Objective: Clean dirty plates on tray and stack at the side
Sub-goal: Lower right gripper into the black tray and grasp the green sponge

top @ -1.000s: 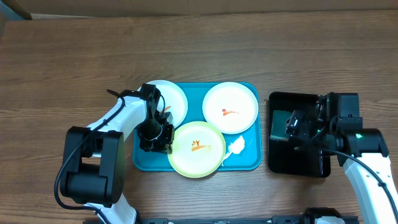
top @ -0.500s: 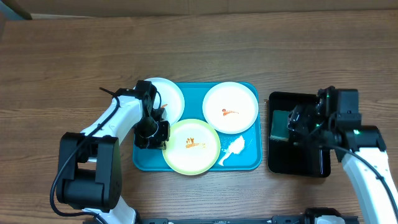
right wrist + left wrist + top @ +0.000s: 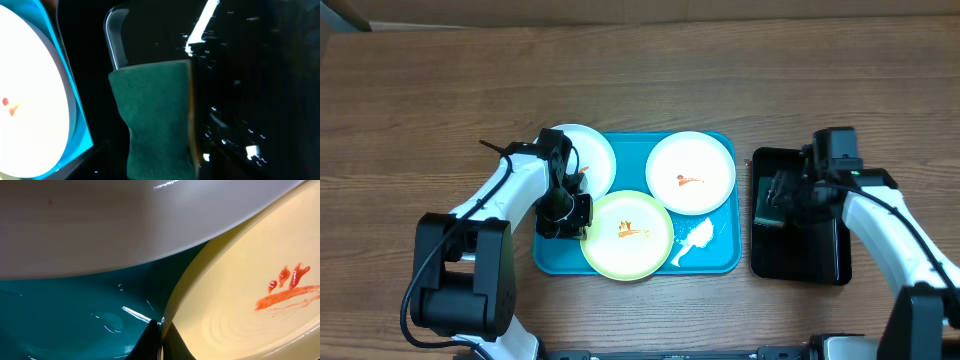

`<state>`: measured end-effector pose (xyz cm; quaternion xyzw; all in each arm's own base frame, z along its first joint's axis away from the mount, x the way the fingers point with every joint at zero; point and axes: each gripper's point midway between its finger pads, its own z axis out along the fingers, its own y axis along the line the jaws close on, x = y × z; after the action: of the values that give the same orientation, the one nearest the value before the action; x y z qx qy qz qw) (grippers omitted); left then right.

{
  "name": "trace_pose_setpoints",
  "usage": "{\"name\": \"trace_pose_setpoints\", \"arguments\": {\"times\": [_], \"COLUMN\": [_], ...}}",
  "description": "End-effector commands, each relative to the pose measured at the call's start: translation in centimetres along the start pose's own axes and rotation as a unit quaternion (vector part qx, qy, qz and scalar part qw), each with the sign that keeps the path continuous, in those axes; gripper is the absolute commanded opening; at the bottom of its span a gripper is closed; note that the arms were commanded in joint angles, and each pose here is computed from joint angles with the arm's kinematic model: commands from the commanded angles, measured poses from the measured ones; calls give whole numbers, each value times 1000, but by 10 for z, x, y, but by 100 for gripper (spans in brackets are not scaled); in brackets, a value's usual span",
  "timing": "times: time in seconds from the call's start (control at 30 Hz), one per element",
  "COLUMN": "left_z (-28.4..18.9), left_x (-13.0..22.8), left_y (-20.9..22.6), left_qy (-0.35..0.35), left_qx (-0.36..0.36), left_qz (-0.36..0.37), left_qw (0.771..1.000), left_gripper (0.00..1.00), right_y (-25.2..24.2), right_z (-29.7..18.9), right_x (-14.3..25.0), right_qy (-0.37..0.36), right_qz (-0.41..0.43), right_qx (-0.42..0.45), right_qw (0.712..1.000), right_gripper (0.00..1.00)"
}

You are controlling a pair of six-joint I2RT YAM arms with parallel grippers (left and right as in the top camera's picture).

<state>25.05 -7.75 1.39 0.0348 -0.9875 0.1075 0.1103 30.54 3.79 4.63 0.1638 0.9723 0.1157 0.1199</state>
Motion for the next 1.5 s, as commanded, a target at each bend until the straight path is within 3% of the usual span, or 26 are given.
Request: {"name": "trace_pose_setpoints", "arguments": {"times": [0.0,0.2,0.97,1.27,1.37,1.47], "left_z": [-9,-9,-9,-9,-9,-9], "left_x": [-8,-8,-8,-8,-8,-8], "left_y": [-2,-2,-2,-2,-2,-2], "left_qy": [-23,-23,-23,-23,-23,-23], "left_qx": [-2,-2,-2,-2,-2,-2], "left_qz": [-5,-5,-5,-5,-5,-5], "left_qw": [1000,1000,1000,1000,1000,1000], "left_gripper": [5,5,5,6,6,6], "right_y": [13,4,-2,-3,-7,-10], "right_z": [7,15,31,34,31,23], "right_x": [-3,-6,1,2,-2,-9], "right_qy": [1,-11,13,20,12,5], "right_qz": [-16,-3,1,2,1,1], "right_qx": [-7,38,50,54,68,87], "right_qw": [1000,999,999,998,998,996], "right_gripper": [57,54,56,46,47,56]}}
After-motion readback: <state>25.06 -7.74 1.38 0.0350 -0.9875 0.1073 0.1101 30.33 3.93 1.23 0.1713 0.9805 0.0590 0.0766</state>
